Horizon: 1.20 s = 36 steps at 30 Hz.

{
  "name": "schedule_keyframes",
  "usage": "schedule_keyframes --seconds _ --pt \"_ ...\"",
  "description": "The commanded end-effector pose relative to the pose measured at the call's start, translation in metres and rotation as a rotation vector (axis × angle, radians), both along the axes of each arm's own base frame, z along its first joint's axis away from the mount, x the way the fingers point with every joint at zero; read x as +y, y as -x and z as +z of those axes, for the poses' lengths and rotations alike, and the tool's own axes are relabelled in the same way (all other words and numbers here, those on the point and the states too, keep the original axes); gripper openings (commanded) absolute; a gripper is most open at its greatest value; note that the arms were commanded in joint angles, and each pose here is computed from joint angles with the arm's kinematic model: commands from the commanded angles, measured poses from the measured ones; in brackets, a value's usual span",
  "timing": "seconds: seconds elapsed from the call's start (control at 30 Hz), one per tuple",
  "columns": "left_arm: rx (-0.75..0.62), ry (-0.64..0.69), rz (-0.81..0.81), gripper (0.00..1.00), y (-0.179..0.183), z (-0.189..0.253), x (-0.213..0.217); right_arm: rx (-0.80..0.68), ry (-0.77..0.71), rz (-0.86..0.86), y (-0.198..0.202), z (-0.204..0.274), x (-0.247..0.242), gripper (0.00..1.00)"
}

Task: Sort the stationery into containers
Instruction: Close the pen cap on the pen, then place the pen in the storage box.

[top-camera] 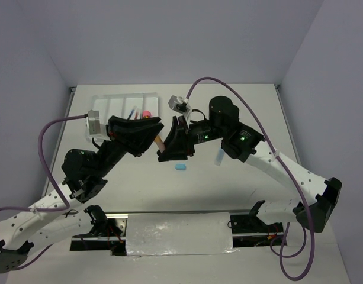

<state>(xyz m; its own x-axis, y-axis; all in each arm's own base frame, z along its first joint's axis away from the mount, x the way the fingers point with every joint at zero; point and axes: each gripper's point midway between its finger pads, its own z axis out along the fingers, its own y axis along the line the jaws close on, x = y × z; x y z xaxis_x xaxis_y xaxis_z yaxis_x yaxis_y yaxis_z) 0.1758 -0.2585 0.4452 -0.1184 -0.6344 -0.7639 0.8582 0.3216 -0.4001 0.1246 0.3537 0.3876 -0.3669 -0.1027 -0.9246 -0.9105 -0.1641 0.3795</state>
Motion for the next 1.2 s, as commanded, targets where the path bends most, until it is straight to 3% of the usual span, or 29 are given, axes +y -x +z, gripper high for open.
schedule_keyframes --seconds 0.0,0.07,0.1,0.13,0.2,0.23,0.27,0.43,0.6,0.97,1.07,1.1,1.17 --pt "0.325 -0.486 -0.235 0.00 0.030 -0.161 -0.043 -0.394 -0.486 -0.207 -0.021 0.170 -0.029 0.00" --pt "0.374 -0.520 -0.098 0.00 0.014 -0.160 -0.025 -0.383 -0.446 -0.172 -0.017 0.146 -0.025 0.00" --pt "0.334 -0.498 -0.047 0.00 0.010 -0.135 -0.016 -0.373 -0.431 -0.165 -0.017 0.136 -0.023 0.00" --pt "0.321 -0.497 -0.015 0.15 0.008 -0.127 -0.010 -0.368 -0.424 -0.158 -0.014 0.129 -0.024 0.00" --pt "0.247 -0.464 0.009 0.33 0.011 -0.095 0.000 -0.338 -0.388 -0.112 -0.009 0.104 -0.020 0.00" --pt "0.218 -0.467 0.016 0.50 0.011 -0.087 0.002 -0.326 -0.375 -0.100 -0.006 0.092 -0.020 0.00" --pt "0.200 -0.462 0.019 0.57 0.012 -0.080 0.003 -0.322 -0.370 -0.096 -0.004 0.088 -0.020 0.00" --pt "0.154 -0.429 0.031 0.65 0.011 -0.055 0.005 -0.325 -0.337 -0.078 0.006 0.070 -0.019 0.00" --pt "0.128 -0.365 0.054 0.80 0.005 -0.042 0.003 -0.300 -0.286 -0.073 0.006 0.050 -0.013 0.00" --pt "0.056 -0.246 0.076 0.74 0.005 -0.015 0.007 -0.233 -0.253 -0.064 0.002 0.024 -0.003 0.00" --pt "0.083 -0.248 0.096 0.60 -0.002 -0.018 0.006 -0.225 -0.242 -0.079 -0.002 0.023 0.001 0.00" --pt "0.094 -0.252 0.105 0.41 -0.005 -0.021 0.005 -0.224 -0.238 -0.089 -0.005 0.021 0.002 0.00" --pt "0.113 -0.264 0.118 0.30 -0.010 -0.025 0.003 -0.218 -0.236 -0.116 -0.010 0.019 0.003 0.00"
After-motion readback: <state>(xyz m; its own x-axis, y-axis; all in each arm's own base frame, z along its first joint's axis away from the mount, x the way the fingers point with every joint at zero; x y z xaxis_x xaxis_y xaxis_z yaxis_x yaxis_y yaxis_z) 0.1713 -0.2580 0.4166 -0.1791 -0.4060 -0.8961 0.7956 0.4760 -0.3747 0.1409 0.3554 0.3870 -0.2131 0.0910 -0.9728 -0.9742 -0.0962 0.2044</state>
